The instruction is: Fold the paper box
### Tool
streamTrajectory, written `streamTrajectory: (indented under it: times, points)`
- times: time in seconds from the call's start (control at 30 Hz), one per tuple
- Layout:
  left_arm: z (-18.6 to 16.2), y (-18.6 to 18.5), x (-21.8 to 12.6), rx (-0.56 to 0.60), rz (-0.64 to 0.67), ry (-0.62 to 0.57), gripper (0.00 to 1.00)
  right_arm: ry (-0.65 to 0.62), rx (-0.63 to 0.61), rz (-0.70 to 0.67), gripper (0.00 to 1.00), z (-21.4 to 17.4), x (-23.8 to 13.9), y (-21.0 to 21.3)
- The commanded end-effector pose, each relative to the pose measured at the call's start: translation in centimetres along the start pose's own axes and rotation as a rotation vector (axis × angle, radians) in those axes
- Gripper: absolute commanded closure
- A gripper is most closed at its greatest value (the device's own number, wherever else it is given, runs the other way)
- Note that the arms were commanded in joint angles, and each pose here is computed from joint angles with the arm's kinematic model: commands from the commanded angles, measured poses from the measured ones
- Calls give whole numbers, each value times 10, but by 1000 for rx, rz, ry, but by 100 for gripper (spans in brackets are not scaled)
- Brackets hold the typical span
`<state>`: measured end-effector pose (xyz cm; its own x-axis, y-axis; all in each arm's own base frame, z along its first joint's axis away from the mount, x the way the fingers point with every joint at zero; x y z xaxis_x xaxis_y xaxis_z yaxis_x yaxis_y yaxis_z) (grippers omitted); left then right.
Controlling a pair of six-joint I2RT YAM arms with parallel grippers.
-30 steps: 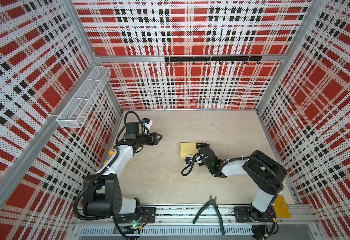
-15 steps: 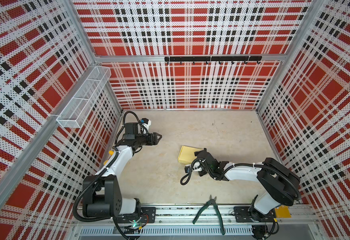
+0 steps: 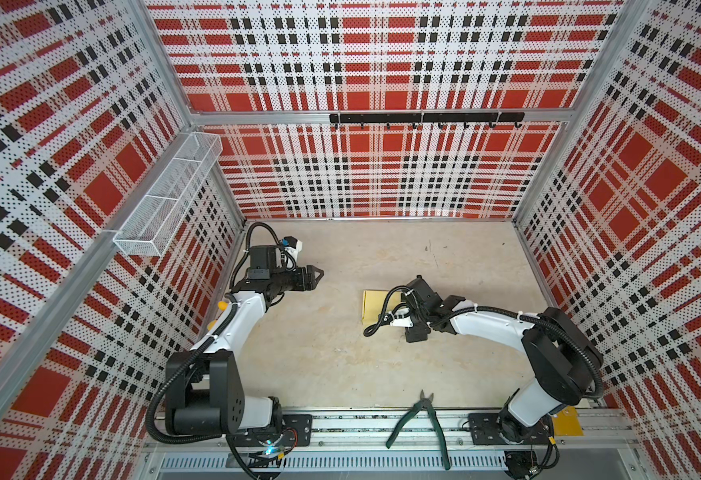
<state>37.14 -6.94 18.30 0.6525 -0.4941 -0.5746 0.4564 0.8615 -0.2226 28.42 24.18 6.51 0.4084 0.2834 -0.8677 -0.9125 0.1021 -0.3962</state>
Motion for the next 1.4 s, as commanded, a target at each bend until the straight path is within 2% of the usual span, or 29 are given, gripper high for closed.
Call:
streamTrajectory:
  times: [0.0, 0.17, 0.37, 0.67, 0.7, 0.73, 0.87, 1.17, 1.37]
  points:
    - [2, 4, -3, 13, 21, -11, 22, 0, 15, 65, 0, -2, -3, 14]
    - [2, 3, -5, 28, 20, -6, 20, -19, 37, 16, 0, -2, -18, 6]
    - [1, 5, -7, 89, 24, 16, 15, -103, 151, -68, 0, -2, -44, -15]
    - [8, 16, -5, 127, 73, 76, 9, -229, 478, -296, 0, -21, -79, -81]
    - [8, 17, -3, 135, 76, 79, 8, -244, 526, -329, 0, -25, -83, -89]
    - [8, 18, -2, 143, 83, 82, 0, -251, 574, -358, 0, -31, -85, -95]
    - [-1, 26, 6, 195, 117, 95, 0, -278, 776, -476, 0, -60, -93, -115]
    - [-20, 41, 23, 224, 191, 11, 1, -351, 1123, -662, 0, -136, -99, -122]
    - [-24, 34, 34, 259, 143, -84, 0, -537, 1284, -756, 0, -171, -107, -120]
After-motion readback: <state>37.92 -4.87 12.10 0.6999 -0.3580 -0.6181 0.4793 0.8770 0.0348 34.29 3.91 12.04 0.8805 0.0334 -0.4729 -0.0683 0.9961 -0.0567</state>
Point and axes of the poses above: each gripper's point midway between its finger pads, its own x axis out along the fingers, its own y axis along the line the jaws close on, z = x × y, the point moved 2 cm from there along -x, back along the fingers, and after that the axes turned 12 degrees about x, right-handed, at the moved point
